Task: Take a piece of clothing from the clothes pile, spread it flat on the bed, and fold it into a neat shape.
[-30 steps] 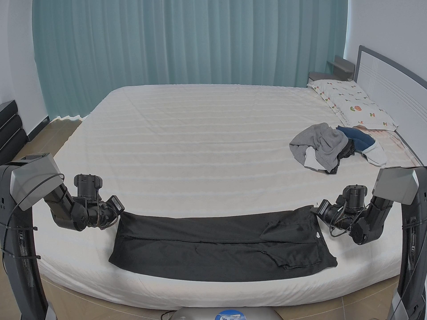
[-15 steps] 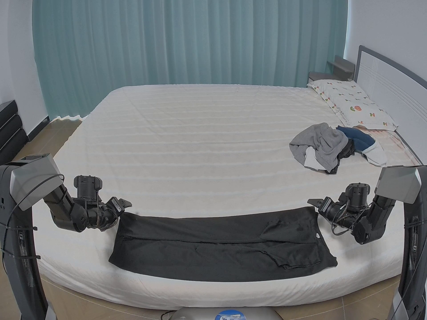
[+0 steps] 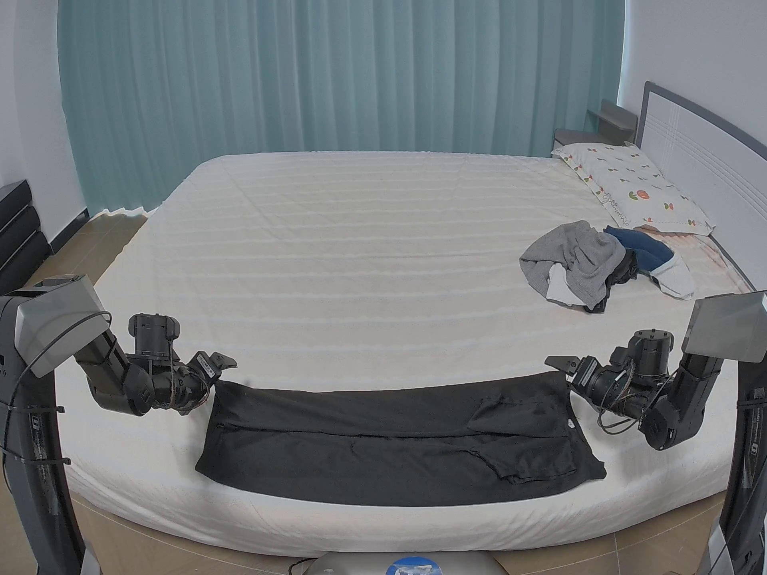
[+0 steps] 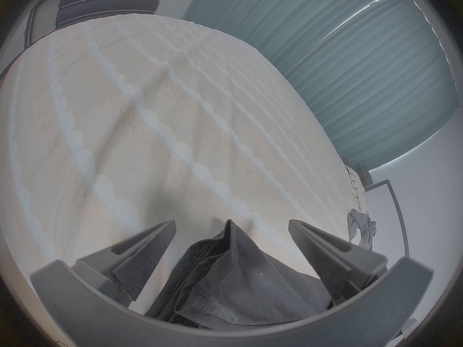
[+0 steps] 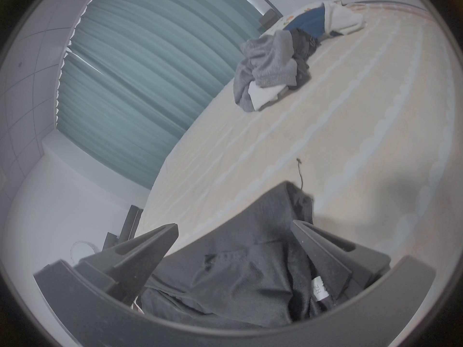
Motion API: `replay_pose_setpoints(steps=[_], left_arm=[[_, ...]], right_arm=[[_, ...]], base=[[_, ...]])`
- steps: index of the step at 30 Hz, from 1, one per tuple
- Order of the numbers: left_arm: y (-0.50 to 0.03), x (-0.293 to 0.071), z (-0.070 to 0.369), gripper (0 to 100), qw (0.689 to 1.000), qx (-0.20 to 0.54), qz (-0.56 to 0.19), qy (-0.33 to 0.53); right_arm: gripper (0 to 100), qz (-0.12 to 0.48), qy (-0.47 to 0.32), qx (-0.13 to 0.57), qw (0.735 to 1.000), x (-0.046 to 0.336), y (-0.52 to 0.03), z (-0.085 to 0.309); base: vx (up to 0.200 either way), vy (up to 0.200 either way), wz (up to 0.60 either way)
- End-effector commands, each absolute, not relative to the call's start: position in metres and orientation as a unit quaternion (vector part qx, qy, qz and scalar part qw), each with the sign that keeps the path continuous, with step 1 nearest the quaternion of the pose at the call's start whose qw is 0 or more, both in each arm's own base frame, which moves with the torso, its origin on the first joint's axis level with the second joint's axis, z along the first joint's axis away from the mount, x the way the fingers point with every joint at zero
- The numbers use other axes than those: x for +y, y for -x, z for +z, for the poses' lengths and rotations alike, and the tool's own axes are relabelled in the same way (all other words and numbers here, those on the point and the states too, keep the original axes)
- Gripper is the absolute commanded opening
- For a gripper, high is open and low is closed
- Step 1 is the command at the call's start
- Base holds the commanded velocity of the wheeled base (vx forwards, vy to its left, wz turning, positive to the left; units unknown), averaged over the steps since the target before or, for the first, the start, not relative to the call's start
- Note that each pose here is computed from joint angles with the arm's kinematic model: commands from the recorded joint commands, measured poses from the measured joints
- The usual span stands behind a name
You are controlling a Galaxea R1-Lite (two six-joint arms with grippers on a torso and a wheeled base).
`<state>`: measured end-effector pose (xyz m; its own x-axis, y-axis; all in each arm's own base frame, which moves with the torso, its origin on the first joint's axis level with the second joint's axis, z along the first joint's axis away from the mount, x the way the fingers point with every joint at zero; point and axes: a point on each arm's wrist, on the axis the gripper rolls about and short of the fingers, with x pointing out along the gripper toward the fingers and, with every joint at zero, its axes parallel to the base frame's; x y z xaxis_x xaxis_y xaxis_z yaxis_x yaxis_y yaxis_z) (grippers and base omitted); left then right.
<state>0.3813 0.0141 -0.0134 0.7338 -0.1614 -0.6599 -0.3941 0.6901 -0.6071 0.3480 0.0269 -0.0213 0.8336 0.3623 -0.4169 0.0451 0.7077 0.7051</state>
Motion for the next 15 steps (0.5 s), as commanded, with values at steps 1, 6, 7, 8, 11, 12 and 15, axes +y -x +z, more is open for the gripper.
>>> replay_pose_setpoints(steps=[1,6,7,8,11,12,15], left_arm=[[-0.381,0.014,-0.013,100,0.847,0.357,0.069,0.388],[-0.381,0.014,-0.013,100,0.847,0.357,0.069,0.388],[-0.381,0.014,-0.013,100,0.847,0.357,0.069,0.388],[-0.381,0.014,-0.013,100,0.847,0.357,0.069,0.388],[-0.381,0.014,-0.013,100,0.847,0.357,0.069,0.388],[-0.381,0.014,-0.013,100,0.847,0.357,0.069,0.388],[-0.382,0.014,-0.013,100,0.847,0.357,0.069,0.388]], right_arm=[[100,0.089,-0.371,0.29,0.878,0.029,-0.348,-0.033],[100,0.088,-0.356,0.305,0.879,0.029,-0.346,-0.046],[100,0.089,-0.356,0.306,0.879,0.029,-0.346,-0.046],[100,0.09,-0.355,0.308,0.878,0.03,-0.347,-0.048],[100,0.089,-0.355,0.311,0.877,0.031,-0.347,-0.051],[0,0.089,-0.355,0.312,0.877,0.031,-0.346,-0.051],[0,0.09,-0.352,0.312,0.878,0.031,-0.346,-0.051]], base=[[0.0,0.0,0.0],[0.0,0.0,0.0],[0.0,0.0,0.0],[0.0,0.0,0.0],[0.0,0.0,0.0],[0.0,0.0,0.0],[0.0,0.0,0.0]])
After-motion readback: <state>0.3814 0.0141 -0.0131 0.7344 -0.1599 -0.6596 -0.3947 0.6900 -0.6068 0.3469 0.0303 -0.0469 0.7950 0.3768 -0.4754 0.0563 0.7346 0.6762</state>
